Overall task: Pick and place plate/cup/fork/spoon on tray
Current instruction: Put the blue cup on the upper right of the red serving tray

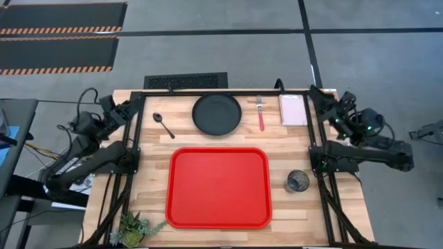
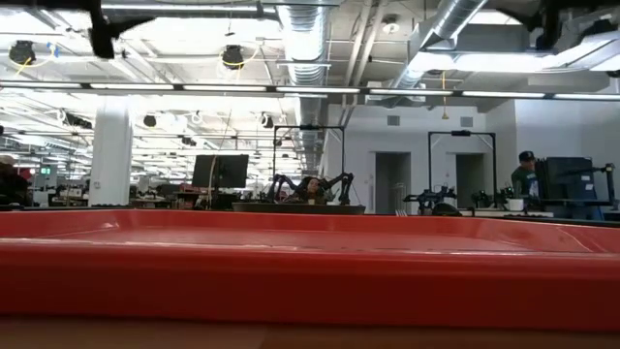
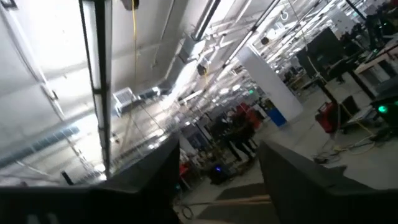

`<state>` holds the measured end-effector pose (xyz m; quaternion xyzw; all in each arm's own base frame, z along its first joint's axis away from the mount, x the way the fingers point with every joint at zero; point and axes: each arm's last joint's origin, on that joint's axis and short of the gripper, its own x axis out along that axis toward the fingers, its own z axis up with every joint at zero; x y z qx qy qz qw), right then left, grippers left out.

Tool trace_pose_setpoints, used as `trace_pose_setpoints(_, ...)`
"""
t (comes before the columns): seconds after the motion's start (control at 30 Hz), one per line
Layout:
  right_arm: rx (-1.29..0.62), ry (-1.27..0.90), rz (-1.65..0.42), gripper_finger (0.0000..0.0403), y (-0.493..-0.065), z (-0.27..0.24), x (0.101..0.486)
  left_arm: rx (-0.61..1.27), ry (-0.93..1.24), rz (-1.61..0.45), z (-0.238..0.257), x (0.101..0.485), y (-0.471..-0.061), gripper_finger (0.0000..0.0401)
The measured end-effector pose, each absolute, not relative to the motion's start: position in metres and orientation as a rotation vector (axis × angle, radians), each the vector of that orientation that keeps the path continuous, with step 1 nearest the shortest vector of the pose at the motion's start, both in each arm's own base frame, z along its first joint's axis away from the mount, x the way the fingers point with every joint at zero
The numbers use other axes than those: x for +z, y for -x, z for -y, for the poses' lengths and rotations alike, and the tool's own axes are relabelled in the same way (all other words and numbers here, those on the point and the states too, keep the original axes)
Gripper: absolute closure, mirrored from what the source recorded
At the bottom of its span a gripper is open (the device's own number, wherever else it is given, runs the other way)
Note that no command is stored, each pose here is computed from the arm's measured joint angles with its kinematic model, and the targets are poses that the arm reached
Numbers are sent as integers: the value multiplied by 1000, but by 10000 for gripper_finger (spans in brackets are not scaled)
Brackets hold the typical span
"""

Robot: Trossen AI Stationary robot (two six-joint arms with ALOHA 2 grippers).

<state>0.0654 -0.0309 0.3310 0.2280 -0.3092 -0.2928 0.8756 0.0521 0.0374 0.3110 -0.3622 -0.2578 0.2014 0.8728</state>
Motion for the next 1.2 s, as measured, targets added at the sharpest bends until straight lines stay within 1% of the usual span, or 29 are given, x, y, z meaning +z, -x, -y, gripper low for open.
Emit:
trace_pose_setpoints(0.07, -637, -445, 592, 145, -66, 31, 349, 411, 723, 510, -39, 328, -56, 133)
trace_pose_setpoints(0.17, -709, -430, 497, 144, -67, 33, 376, 426, 700, 414, -45, 350, -65, 135)
trace_pose_setpoints(0.33, -815, -410, 214, 143, -76, 37, 406, 538, 720, 109, -57, 369, -82, 135)
trace_pose_setpoints(0.43, -879, -471, 34, 143, -82, 39, 415, 550, 694, -18, -64, 377, -93, 136)
trace_pose_setpoints(0.53, -965, -590, -139, 143, -89, 41, 417, 529, 674, -48, -69, 385, -100, 136)
trace_pose_setpoints(0.63, -1016, -690, -320, 143, -93, 41, 413, 519, 652, -37, -72, 390, -105, 136)
trace_pose_setpoints(0.8, -1008, -822, -617, 143, -105, 39, 397, 535, 660, -62, -77, 387, -111, 136)
trace_pose_setpoints(0.93, -1002, -860, -822, 143, -121, 33, 377, 538, 673, -93, -79, 384, -114, 136)
trace_pose_setpoints(1.07, -991, -856, -930, 143, -131, 16, 359, 542, 679, -108, -81, 382, -116, 136)
trace_pose_setpoints(1.2, -975, -860, -980, 143, -135, -4, 343, 542, 674, -112, -81, 382, -116, 136)
